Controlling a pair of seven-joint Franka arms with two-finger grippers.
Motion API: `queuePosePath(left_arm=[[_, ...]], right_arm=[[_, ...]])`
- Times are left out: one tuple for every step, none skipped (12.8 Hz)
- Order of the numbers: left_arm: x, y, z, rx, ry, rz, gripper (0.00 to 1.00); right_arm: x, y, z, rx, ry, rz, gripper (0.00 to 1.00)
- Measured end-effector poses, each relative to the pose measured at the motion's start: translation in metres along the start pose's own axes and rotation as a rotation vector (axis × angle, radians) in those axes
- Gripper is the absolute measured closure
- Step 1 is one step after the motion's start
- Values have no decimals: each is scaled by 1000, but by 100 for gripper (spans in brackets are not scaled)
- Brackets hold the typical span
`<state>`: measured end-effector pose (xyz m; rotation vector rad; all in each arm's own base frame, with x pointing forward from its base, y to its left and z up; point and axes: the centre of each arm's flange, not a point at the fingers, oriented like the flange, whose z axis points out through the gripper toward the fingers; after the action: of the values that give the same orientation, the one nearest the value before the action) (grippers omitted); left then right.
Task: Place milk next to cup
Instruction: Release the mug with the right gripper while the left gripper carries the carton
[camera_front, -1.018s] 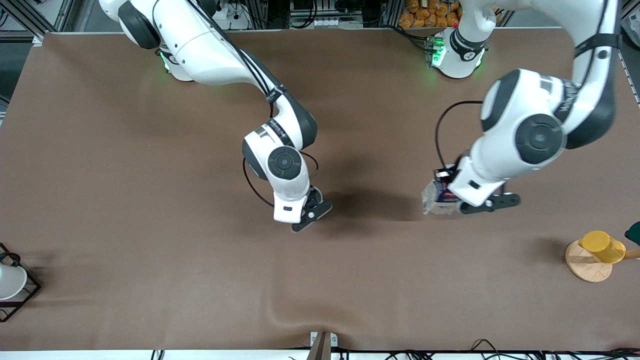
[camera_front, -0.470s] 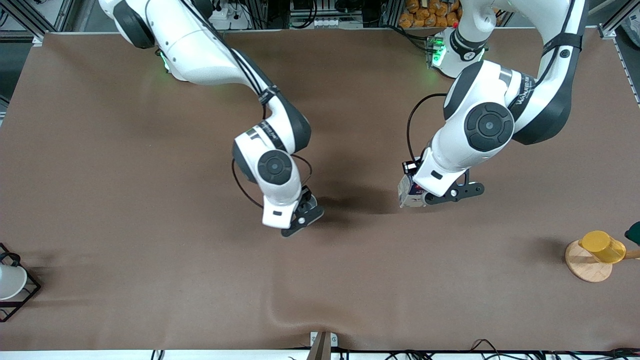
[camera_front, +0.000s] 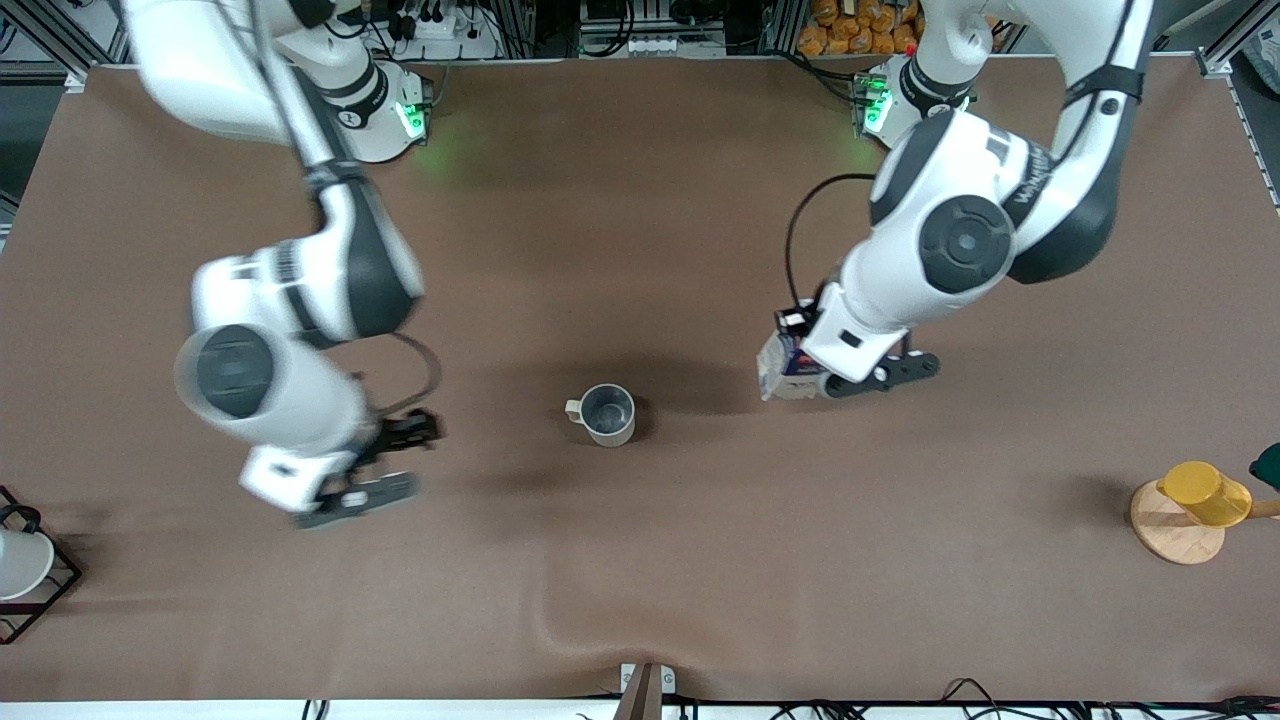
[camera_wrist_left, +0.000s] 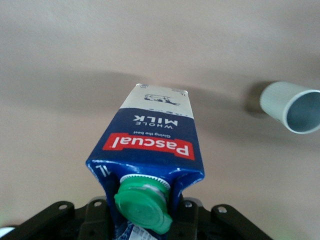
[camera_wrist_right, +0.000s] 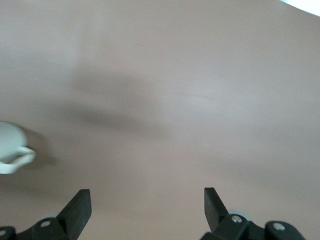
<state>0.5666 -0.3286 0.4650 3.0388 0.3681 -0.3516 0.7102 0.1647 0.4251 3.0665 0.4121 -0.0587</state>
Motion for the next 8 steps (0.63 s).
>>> queuePosePath(left_arm=[[-19, 20, -2, -1, 8, -16, 64], [-39, 40, -3, -2, 15, -22, 64], [-58, 58, -1, -4, 20, -16, 64], [-75, 74, 3, -5, 25, -5, 64], [-90, 90, 12, -5, 28, 8, 64], [-102, 105, 23, -6, 31, 25, 64], [-110, 118, 37, -7, 33, 43, 64], [-112, 128, 53, -3, 27, 52, 64]], right_arm=[[-7, 40, 6, 1, -14, 43, 0], [-15, 81, 12, 6, -22, 74, 0], [-27, 118, 12, 10, -26, 97, 0], [-42, 144, 6, 15, -29, 120, 0], [-60, 158, -7, 21, -29, 140, 0], [-80, 162, -25, 26, -23, 150, 0], [-101, 159, -50, 32, -18, 152, 0], [-124, 152, -79, 40, -21, 150, 0]])
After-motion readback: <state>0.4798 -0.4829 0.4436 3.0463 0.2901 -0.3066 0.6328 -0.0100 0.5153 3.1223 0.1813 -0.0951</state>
